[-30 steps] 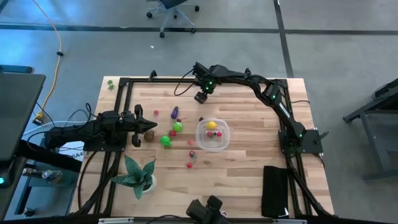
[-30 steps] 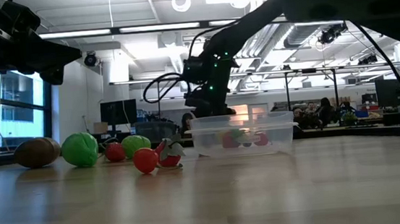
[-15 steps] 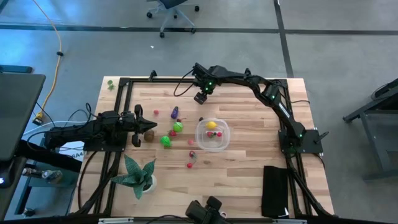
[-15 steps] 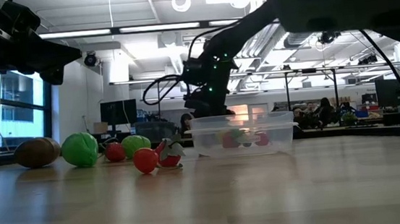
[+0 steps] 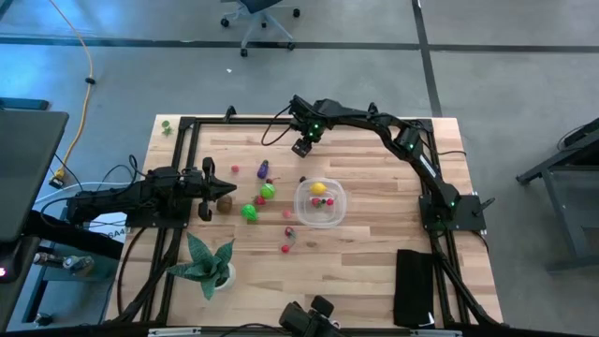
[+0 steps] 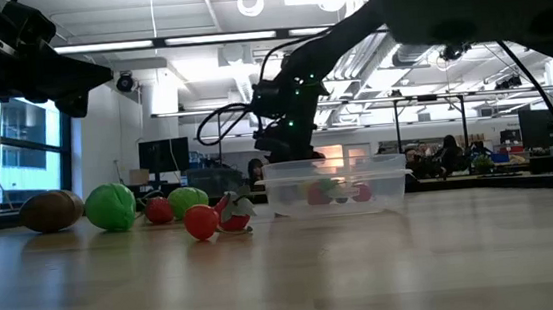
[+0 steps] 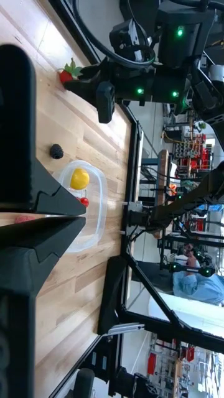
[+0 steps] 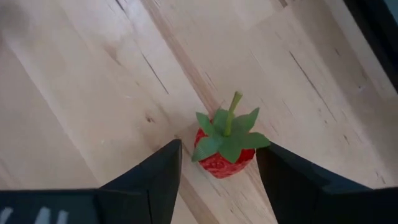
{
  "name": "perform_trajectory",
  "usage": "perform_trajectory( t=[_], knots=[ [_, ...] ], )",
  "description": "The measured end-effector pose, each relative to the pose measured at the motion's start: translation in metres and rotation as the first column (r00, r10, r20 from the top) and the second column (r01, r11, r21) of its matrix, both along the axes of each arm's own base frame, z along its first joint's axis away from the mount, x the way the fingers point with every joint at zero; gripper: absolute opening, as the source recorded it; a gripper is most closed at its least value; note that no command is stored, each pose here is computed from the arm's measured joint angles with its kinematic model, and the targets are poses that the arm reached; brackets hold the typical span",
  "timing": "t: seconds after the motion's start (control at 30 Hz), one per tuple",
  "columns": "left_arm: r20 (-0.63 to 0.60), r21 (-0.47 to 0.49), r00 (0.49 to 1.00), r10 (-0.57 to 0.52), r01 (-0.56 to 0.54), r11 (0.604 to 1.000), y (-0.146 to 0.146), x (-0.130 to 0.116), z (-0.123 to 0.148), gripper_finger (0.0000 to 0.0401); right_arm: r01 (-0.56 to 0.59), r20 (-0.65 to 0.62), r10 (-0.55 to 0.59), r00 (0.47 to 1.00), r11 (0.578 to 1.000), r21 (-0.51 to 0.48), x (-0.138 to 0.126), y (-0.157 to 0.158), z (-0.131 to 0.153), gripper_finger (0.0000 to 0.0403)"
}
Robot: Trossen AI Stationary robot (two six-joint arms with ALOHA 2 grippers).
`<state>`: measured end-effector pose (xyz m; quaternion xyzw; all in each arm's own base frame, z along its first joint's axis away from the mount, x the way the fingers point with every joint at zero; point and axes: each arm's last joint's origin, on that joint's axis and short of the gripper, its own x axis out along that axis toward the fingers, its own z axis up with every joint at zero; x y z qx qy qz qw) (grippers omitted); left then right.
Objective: Pick and placing Produce into tupperware
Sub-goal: Put the red strawberry into the transparent container
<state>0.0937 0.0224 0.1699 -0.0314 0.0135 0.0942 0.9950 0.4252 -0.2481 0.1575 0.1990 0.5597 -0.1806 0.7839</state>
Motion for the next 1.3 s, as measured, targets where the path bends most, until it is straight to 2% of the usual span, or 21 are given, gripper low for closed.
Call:
perform_trajectory(
  t=[0.23,0.47,0.97,1.07,1.3],
  knots=[
    [0.0,0.0,1.0,0.0,0.0,1.0,0.0,0.0,0.0,0.0005,0.006,-0.01,-0.006,1.0,1.0,0.019,0.002,-0.001,-0.012,0.0171],
    [-0.001,0.0,1.0,0.0,0.0,1.0,0.0,0.0,0.0,0.0005,-0.004,0.001,0.004,1.0,1.0,0.015,0.004,0.001,-0.012,0.0143],
    [-0.001,0.0,1.0,0.0,0.0,1.0,0.0,0.0,0.0,0.0005,-0.024,-0.003,0.024,1.0,1.0,0.013,0.004,0.001,-0.011,0.014],
    [0.0,0.0,1.0,0.0,0.0,1.0,0.0,0.0,0.0,0.0005,-0.049,-0.008,0.049,0.999,0.999,0.014,0.002,0.006,-0.003,0.014],
    [0.0,0.0,1.0,0.0,0.0,1.0,0.0,0.0,0.0,0.0005,-0.088,0.034,0.089,0.995,0.996,-0.016,-0.003,0.025,0.048,0.0139]
  ],
)
